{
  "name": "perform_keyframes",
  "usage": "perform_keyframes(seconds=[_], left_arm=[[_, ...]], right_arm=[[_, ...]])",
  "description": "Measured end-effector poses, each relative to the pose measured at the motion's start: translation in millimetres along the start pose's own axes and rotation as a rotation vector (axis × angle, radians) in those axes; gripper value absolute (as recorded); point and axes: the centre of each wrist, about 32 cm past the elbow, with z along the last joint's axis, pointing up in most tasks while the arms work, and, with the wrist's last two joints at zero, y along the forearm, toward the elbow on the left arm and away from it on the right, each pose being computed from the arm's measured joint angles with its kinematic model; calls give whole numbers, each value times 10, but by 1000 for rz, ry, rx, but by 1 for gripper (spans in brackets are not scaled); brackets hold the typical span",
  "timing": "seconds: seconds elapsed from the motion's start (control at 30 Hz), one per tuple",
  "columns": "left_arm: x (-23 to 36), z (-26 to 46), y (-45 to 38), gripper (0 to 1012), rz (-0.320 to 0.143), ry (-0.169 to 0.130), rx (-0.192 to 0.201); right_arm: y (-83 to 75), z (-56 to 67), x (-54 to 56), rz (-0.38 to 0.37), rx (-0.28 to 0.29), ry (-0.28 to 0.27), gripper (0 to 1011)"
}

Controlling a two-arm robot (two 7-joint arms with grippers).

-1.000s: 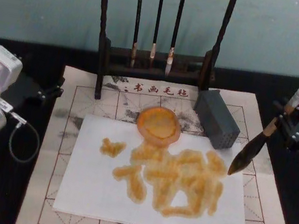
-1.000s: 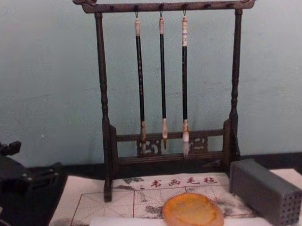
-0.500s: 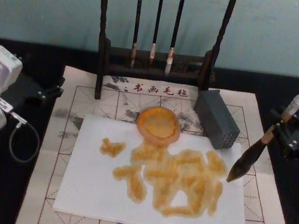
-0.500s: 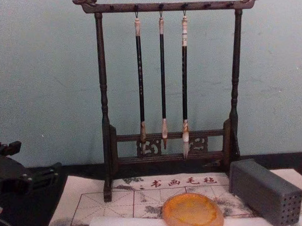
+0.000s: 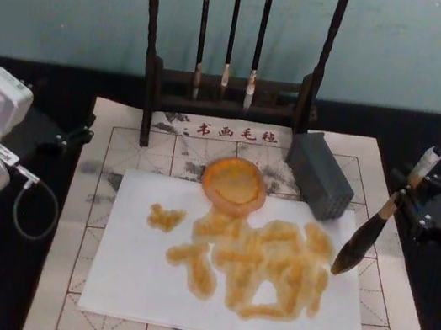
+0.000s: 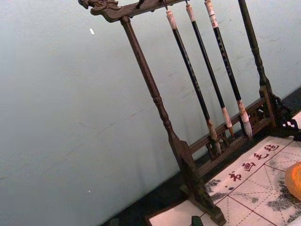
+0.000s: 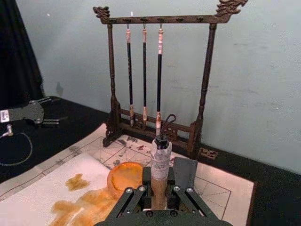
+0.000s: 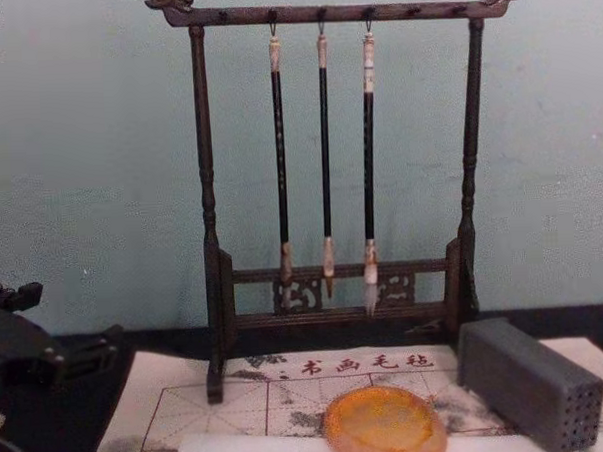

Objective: Pick up the brush from the inkstone, write on the paper, then place the brush back to its original position.

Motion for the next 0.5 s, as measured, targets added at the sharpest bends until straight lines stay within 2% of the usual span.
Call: perform_keyframes(seconds=[0.5], left_arm=[[0, 0, 0, 1001, 0, 0, 0]], right_arm=[[-75, 59, -24, 54, -35, -27, 185]])
